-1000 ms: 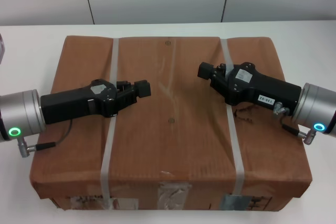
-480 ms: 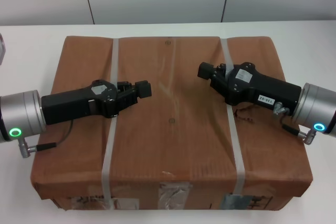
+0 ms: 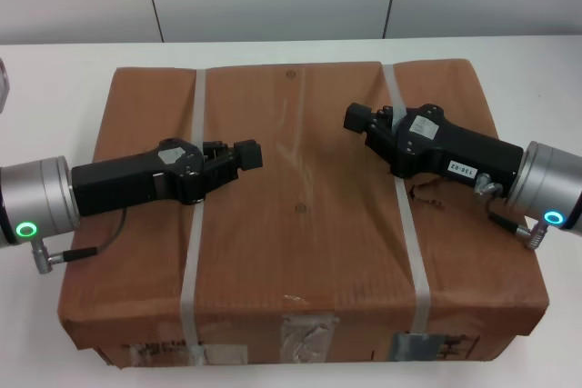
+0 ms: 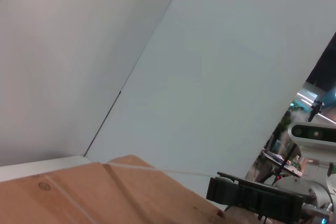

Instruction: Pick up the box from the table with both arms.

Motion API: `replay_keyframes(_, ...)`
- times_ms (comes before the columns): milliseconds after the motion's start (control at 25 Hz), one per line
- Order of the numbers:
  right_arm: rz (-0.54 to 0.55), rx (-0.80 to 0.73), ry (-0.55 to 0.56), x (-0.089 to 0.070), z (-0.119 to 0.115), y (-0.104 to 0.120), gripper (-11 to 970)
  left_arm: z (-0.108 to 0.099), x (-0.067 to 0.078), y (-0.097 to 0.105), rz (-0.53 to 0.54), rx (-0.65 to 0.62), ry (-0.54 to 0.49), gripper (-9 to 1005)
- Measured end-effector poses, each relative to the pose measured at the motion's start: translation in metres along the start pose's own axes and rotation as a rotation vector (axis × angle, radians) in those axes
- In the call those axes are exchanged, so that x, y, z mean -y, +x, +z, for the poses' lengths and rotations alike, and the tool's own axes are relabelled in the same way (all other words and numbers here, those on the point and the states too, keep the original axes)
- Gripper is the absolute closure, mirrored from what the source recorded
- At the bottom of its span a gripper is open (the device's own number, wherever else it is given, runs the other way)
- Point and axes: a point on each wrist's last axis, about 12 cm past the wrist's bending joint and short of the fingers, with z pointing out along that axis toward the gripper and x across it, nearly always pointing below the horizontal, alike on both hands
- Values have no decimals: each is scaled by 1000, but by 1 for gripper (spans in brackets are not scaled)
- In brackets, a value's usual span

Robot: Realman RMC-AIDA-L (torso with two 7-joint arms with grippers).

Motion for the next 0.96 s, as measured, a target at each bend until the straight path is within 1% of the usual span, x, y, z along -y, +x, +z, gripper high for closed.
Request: replay_keyframes(960, 1, 0, 0, 0, 0, 0, 937, 0, 0, 0, 1, -1, -1, 904)
